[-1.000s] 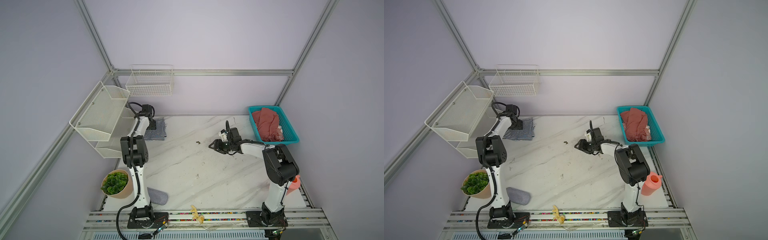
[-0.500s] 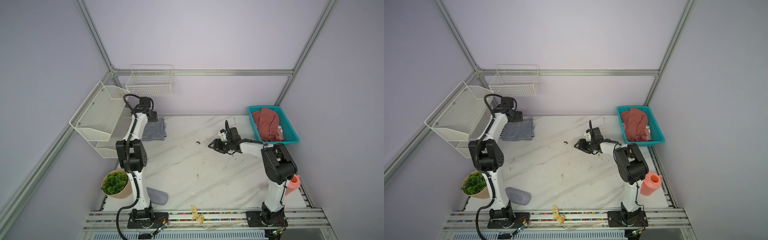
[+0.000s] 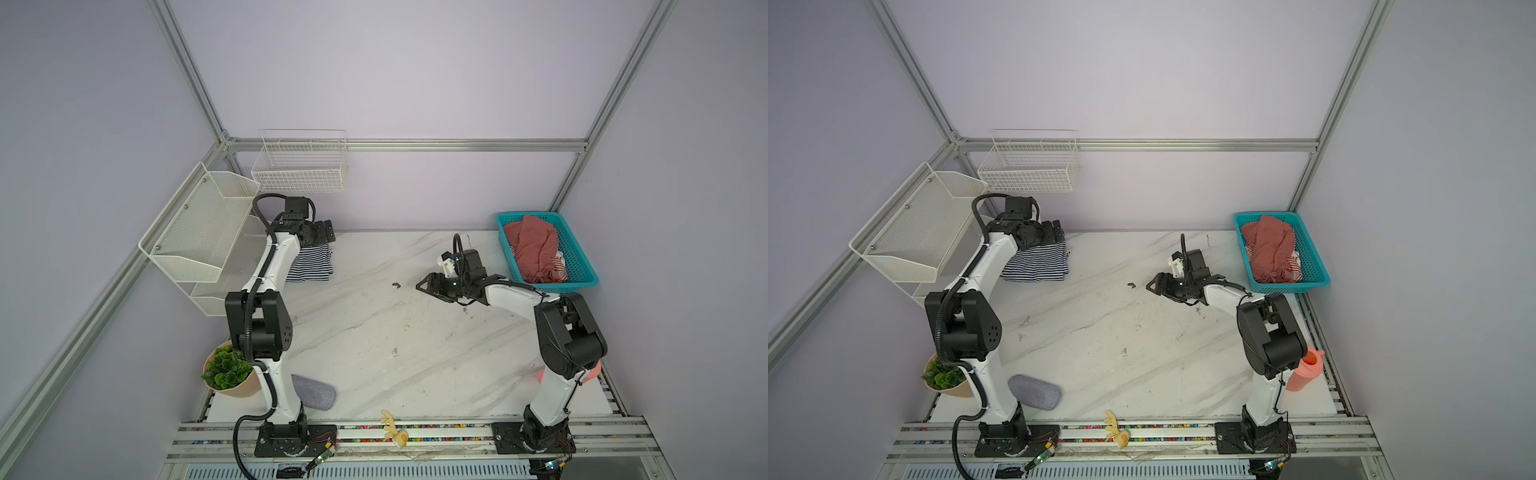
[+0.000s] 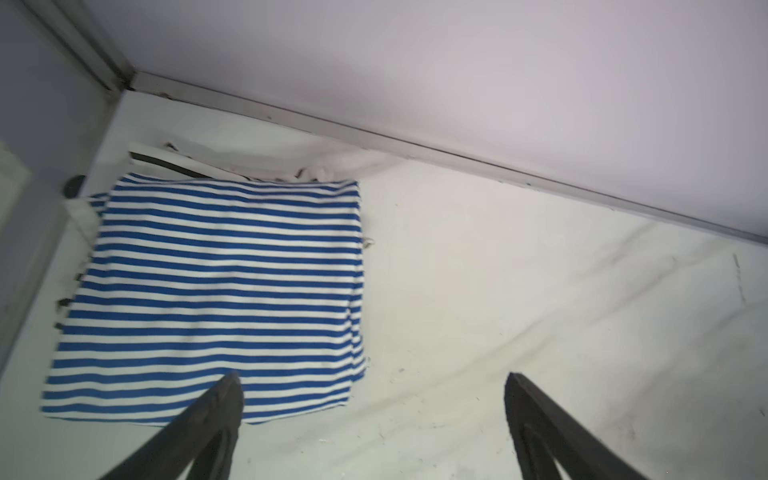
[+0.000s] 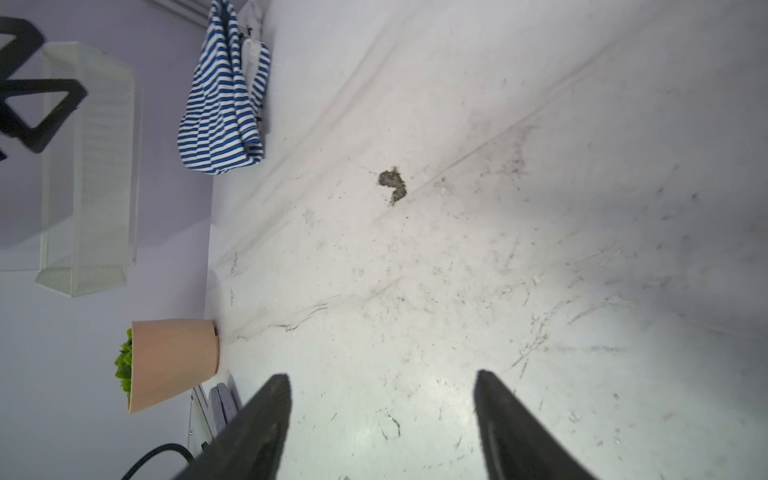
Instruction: Fold and stack the tank tops
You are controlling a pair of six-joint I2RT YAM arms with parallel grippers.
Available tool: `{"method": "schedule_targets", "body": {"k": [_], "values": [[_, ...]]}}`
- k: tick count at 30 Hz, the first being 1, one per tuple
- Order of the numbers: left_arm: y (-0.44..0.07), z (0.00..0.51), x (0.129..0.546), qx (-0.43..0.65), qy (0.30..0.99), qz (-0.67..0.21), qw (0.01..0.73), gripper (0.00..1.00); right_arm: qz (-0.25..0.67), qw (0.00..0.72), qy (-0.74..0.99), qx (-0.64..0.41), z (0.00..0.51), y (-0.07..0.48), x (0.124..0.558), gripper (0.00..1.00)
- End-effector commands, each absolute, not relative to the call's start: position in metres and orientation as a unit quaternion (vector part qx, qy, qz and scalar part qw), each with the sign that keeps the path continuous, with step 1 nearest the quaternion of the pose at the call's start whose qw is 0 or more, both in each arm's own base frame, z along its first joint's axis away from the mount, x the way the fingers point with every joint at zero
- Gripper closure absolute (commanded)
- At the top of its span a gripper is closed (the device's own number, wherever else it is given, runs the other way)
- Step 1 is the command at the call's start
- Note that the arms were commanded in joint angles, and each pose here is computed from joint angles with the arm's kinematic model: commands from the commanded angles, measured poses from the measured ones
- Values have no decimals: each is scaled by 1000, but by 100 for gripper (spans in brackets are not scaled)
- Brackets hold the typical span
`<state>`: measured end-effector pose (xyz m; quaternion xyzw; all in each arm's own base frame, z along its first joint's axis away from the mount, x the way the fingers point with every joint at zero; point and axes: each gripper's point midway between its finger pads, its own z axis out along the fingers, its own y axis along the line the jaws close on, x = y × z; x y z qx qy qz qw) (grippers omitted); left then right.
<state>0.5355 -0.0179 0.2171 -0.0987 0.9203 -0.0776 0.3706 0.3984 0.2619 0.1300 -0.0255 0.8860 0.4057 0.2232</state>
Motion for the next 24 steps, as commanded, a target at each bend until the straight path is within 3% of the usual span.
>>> {"method": "schedule_targets", "body": {"k": [1, 5, 10, 12, 16, 24], "values": [[-71, 285, 510, -28, 883, -145, 446, 2, 395, 313, 861, -67, 202, 248, 398, 3], [-87, 307, 473, 1, 861, -106, 498, 0, 336, 407, 847, -72, 262, 214, 397, 3], [-77, 316, 418, 15, 815, -45, 577, 0, 170, 543, 822, -16, 304, 135, 391, 3], [-60, 299, 402, 6, 804, -1, 595, 0, 97, 578, 810, 7, 300, 104, 388, 3], [-25, 251, 377, -16, 811, 88, 579, 0, 5, 582, 813, 9, 265, 67, 383, 3], [5, 172, 363, -60, 819, 163, 548, 0, 19, 639, 767, 59, 215, 20, 397, 2]]}}
